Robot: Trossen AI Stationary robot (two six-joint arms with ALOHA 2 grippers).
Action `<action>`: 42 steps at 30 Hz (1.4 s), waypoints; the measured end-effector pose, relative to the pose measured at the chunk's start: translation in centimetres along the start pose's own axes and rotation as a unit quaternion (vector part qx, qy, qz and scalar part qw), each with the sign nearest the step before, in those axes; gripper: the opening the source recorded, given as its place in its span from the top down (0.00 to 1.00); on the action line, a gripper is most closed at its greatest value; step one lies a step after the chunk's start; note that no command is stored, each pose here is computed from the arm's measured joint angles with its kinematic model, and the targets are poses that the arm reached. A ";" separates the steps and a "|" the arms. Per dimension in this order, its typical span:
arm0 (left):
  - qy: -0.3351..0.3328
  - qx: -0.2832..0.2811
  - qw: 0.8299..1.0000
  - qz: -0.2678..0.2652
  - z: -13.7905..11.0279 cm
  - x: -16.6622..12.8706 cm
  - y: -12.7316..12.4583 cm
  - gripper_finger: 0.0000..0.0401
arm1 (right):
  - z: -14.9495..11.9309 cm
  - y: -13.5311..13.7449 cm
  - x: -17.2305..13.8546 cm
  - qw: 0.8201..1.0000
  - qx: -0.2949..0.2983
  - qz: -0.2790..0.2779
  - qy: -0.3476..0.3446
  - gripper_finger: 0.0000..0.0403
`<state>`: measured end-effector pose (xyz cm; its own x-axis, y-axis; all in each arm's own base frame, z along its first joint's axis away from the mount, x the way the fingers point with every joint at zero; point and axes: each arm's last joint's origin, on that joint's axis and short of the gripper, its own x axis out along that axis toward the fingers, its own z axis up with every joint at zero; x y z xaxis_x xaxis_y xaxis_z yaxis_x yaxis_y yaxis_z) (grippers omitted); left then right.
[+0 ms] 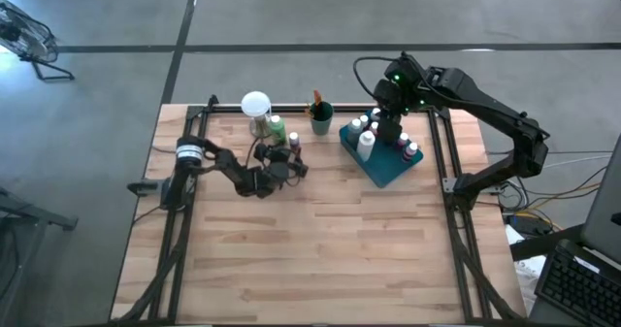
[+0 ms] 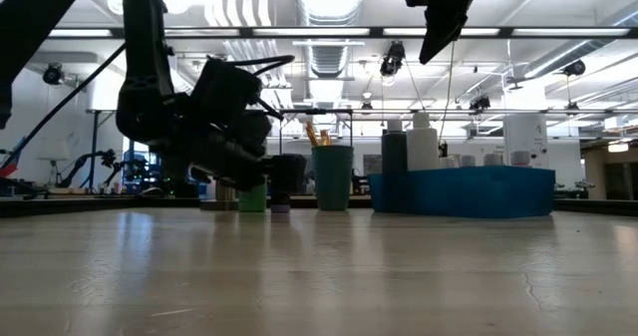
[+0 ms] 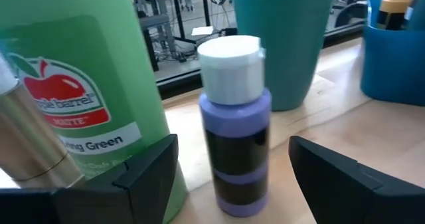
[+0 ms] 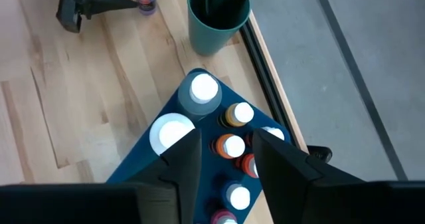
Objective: Pick & Place Paint Supplies
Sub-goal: Put the purple paint bottle into the blue bin
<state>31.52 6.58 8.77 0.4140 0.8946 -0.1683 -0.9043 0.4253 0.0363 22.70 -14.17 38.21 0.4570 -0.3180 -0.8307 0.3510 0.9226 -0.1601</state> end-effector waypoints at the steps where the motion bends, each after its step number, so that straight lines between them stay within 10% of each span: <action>1: 0.000 -0.004 1.000 0.002 0.0 0.1 0.1 0.28 | 0.0 0.0 0.0 1.000 0.000 0.000 0.000 0.68; 23: 0.019 -0.018 0.999 -0.038 0.6 2.9 1.5 0.30 | 0.0 0.0 0.0 1.000 0.002 0.000 -0.001 0.58; 37: 0.026 -0.010 0.999 -0.041 0.4 2.6 1.1 0.71 | 0.0 0.0 0.0 1.000 0.002 0.000 -0.001 0.68; 42: 0.032 -0.005 0.997 -0.074 0.5 2.2 0.7 0.71 | 0.0 0.0 0.0 1.000 0.002 0.000 -0.001 0.71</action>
<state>31.89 8.93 8.91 0.5349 0.8117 -0.2344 -0.8354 0.5496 -0.0029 22.72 -14.19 38.18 0.4585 -0.3183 -0.8297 0.3548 0.9216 -0.1576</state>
